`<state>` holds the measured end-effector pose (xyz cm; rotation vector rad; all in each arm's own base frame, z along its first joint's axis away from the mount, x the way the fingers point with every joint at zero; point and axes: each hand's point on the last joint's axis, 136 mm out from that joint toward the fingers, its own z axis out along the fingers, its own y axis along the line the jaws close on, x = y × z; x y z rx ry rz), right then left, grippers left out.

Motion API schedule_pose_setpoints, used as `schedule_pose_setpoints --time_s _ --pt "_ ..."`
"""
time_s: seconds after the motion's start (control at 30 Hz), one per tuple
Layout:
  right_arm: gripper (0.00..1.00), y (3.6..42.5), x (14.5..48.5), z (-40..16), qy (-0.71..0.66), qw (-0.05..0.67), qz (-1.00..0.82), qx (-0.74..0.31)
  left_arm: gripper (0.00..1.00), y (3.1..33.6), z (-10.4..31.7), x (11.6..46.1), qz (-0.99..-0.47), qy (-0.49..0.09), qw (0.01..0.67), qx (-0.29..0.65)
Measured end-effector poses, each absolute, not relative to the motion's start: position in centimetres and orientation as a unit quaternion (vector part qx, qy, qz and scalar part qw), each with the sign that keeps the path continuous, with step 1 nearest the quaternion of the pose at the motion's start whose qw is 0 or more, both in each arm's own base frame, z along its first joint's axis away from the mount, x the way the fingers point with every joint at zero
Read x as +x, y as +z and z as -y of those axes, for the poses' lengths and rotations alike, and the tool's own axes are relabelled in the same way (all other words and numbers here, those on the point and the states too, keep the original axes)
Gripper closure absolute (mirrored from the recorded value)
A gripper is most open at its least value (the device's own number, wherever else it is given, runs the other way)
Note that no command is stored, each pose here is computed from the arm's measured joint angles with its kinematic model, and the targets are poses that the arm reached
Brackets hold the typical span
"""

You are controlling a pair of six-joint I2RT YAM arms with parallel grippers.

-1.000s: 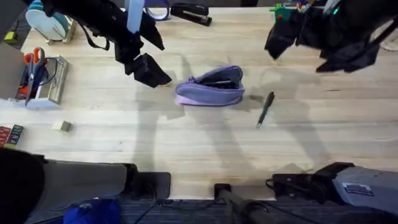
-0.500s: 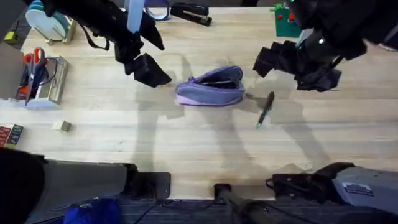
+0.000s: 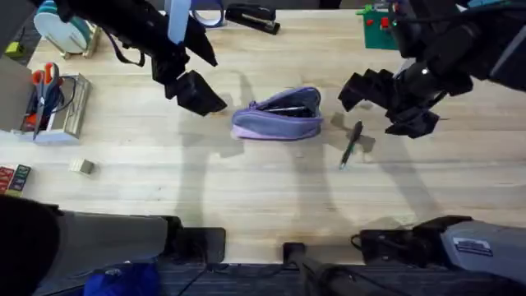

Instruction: Unzip the bag, pick up the pens from the table one at a time and place them inside, then zip the bag closed.

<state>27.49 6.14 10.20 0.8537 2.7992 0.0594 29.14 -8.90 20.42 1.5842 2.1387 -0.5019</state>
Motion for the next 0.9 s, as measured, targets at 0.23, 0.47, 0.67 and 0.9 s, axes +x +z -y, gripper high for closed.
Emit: schedule_pose_setpoints --time_s 0.23,0.47,0.67,0.9 --pt "0.007 8.4 27.6 -6.9 0.047 0.106 -0.949 0.293 0.007 20.4 8.9 29.1 -0.771 -0.181 0.215 0.571" --pt "0.007 6.1 26.9 -6.9 0.051 0.1 -0.95 0.293 0.007 20.4 8.9 29.1 -0.771 -0.181 0.215 0.571" --pt "0.007 4.6 26.2 -6.7 0.049 0.096 -0.948 0.301 0.007 20.4 8.9 29.1 -0.771 -0.181 0.215 0.571" --pt "0.005 3.9 26.2 -6.6 0.039 0.085 -0.947 0.308 0.008 20.4 8.9 29.1 -0.771 -0.181 0.215 0.571"
